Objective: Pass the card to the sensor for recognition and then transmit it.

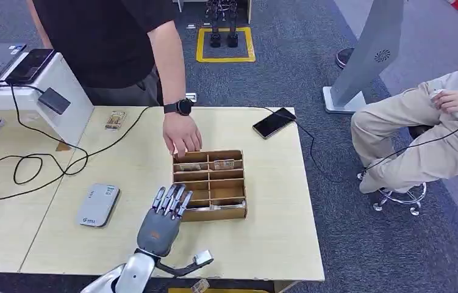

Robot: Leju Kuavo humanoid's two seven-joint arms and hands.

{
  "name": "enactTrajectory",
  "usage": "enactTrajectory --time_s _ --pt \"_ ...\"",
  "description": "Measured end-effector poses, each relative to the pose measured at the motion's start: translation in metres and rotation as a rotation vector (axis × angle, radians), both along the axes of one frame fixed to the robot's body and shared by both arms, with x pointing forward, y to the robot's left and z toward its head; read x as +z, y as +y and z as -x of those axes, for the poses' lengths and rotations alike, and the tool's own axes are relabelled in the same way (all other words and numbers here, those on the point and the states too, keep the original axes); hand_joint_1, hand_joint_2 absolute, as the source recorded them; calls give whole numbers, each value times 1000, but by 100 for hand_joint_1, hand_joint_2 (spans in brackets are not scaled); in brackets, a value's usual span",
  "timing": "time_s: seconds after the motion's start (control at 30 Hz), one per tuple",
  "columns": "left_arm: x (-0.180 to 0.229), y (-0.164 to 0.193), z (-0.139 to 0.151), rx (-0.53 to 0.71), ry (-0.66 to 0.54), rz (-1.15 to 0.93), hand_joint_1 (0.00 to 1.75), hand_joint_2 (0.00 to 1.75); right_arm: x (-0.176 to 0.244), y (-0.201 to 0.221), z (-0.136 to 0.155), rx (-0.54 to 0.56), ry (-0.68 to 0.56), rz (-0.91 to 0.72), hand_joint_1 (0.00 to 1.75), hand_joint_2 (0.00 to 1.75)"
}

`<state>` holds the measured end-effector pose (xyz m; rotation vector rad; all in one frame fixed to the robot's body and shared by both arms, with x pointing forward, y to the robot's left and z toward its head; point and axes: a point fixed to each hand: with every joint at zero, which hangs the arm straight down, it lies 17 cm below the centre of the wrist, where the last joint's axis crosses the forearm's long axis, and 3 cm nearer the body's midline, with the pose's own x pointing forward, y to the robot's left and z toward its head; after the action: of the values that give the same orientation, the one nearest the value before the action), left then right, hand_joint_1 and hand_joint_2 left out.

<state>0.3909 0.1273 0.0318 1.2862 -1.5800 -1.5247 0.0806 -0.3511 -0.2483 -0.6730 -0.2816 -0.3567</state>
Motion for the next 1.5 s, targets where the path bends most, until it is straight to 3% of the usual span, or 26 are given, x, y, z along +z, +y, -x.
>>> enactTrajectory --time_s 0.17,0.2,0.23,0.27,0.63,1.37,1.5 --pt "-2 -5 1 -13 9 -4 0 175 0 0 0 0 0 0 0 175" --pt "-3 -5 1 -13 9 -3 16 175 0 0 0 0 0 0 0 175" --pt "-3 -6 2 -14 10 -4 159 175 0 0 0 0 0 0 0 175" --pt "-3 -7 2 -19 10 -3 175 175 0 0 0 0 0 0 0 175" --pt "11 -18 6 -89 -33 58 175 175 0 0 0 4 0 2 0 175" --pt "25 -8 2 -45 -70 122 175 175 0 0 -1 17 1 5 0 175" --pt "39 -30 19 -136 -77 170 175 175 0 0 0 17 3 6 0 175"
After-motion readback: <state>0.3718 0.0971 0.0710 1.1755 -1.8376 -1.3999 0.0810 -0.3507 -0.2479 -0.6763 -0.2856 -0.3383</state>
